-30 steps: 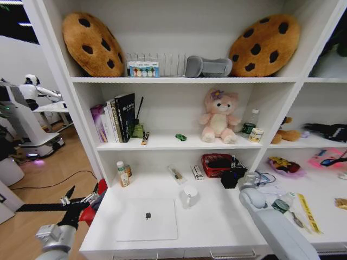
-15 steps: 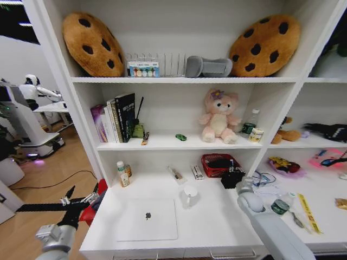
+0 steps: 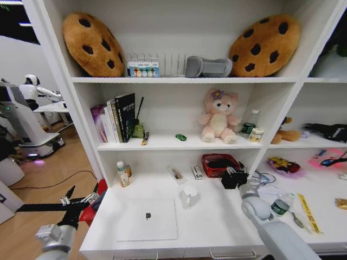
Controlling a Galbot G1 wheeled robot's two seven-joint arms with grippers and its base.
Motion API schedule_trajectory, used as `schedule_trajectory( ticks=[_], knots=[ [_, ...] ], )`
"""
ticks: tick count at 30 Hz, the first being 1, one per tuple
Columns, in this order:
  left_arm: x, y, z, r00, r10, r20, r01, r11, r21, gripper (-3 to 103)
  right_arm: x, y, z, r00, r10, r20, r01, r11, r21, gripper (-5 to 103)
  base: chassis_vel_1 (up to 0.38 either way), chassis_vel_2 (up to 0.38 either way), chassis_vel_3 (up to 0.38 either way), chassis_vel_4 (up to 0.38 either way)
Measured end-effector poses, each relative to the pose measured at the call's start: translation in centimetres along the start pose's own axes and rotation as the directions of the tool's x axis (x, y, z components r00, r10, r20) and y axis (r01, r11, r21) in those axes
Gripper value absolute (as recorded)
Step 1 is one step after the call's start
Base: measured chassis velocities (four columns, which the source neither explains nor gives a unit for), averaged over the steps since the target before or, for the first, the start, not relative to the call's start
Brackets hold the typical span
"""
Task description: Organize the objects on the table.
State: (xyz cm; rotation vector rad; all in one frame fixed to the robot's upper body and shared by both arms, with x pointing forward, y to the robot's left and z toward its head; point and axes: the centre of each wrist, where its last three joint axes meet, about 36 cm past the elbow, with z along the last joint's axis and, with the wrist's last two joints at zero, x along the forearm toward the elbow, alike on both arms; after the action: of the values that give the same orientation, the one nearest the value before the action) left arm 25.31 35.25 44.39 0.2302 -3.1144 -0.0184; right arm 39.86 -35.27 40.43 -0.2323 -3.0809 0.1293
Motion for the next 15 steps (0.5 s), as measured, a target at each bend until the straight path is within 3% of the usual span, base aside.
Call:
schedule_trajectory(
  ticks=[1,4,11,15],
  knots=[
    [0.0,0.0,0.0,1.000,0.000,0.000,0.000,1.000,0.000,100,0.0,0.0,0.0,1.000,0.000,0.000,0.000,1.000,0.000,82,0.000,0.000,0.000,0.000],
    [0.0,0.0,0.0,1.000,0.000,0.000,0.000,1.000,0.000,100,3.7,1.3,-0.3,0.998,-0.013,-0.061,0.011,0.999,-0.030,97,0.000,0.000,0.000,0.000],
    [0.0,0.0,0.0,1.000,0.000,0.000,0.000,1.000,0.000,100,9.2,2.3,0.0,0.987,-0.036,-0.156,0.028,0.998,-0.055,100,0.000,0.000,0.000,0.000],
    [0.0,0.0,0.0,1.000,0.000,0.000,0.000,1.000,0.000,100,10.4,0.9,2.1,0.973,0.007,-0.230,-0.019,0.999,-0.048,100,0.000,0.000,0.000,0.000]
  ],
)
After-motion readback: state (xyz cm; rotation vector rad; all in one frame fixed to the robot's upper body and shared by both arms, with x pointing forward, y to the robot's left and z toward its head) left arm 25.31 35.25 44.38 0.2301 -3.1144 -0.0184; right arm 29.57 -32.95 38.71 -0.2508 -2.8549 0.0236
